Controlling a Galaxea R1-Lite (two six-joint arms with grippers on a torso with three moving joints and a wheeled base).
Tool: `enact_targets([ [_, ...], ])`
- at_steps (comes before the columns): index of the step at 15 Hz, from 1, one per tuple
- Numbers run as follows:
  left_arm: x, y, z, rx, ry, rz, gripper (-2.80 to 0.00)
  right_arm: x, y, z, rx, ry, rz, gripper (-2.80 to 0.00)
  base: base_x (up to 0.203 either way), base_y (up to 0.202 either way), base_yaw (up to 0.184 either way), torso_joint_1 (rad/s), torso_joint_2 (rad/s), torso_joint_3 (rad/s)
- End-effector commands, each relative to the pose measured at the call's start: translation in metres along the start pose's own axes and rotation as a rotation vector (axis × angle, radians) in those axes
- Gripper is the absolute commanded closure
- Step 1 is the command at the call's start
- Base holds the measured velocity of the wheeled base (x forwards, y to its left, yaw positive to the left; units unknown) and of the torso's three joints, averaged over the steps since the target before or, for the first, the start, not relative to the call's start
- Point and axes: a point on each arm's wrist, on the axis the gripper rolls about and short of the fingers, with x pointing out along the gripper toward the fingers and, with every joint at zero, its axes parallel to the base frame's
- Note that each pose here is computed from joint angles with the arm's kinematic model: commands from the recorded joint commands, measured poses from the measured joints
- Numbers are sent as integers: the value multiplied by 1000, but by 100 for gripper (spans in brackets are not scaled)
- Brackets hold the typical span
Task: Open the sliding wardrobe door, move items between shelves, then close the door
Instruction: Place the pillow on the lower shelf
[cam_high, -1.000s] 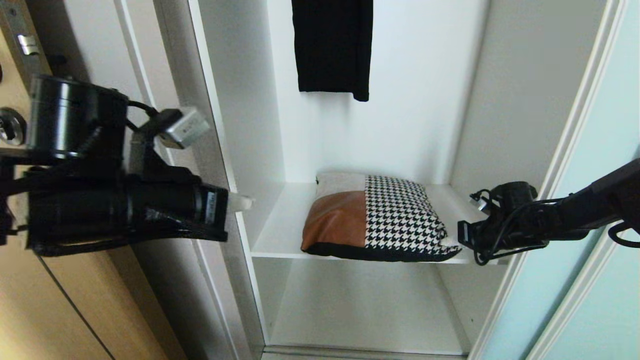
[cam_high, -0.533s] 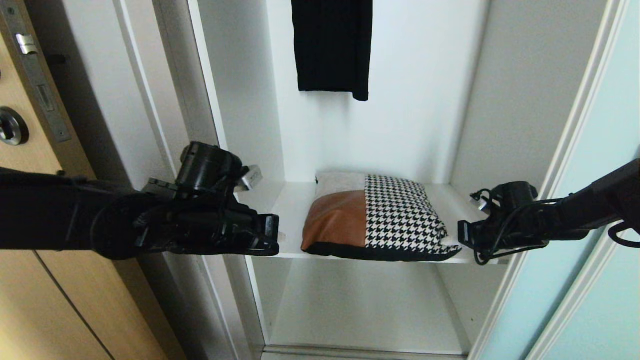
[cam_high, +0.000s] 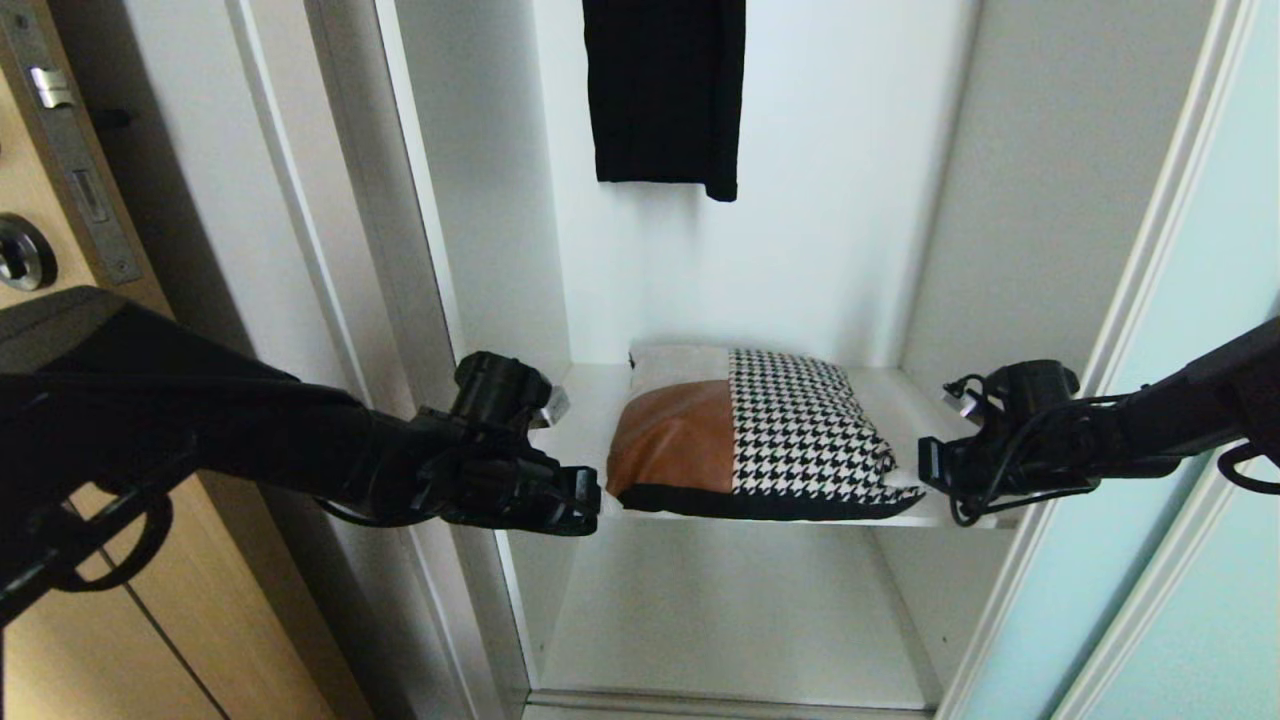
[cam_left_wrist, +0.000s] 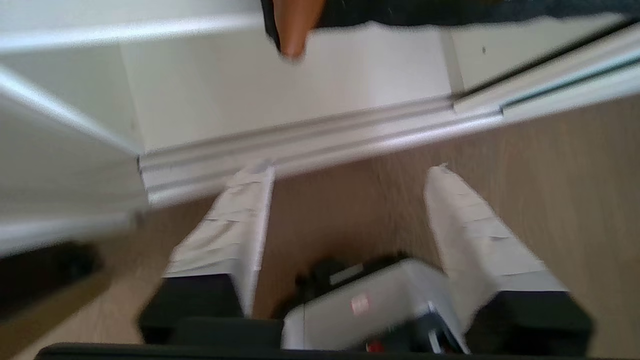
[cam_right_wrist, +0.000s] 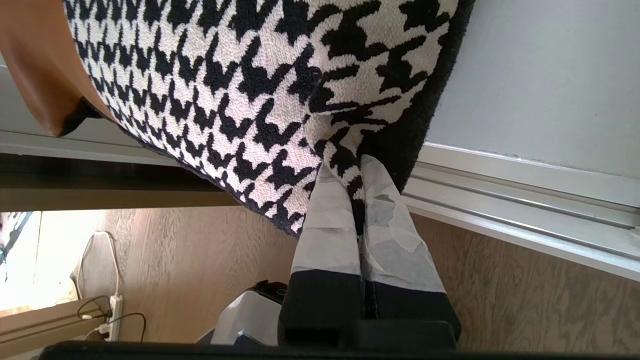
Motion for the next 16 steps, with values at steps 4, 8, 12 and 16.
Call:
enact_targets([
  [4,47,17,-1,-16,-19,-10,-280,-4,4,3,-6,-10,12,0,0,0,0,0,0,0],
  [8,66,20,11,-39,-95,-28,-280,-6,6,4,-9,-13,16,0,0,0,0,0,0,0],
  [12,78,21,15,-15,-147,-80,-280,-7,8,4,-13,-15,18,0,0,0,0,0,0,0],
  [16,99,29,8,-1,-124,-67,-280,-6,9,4,-13,-8,35,0,0,0,0,0,0,0],
])
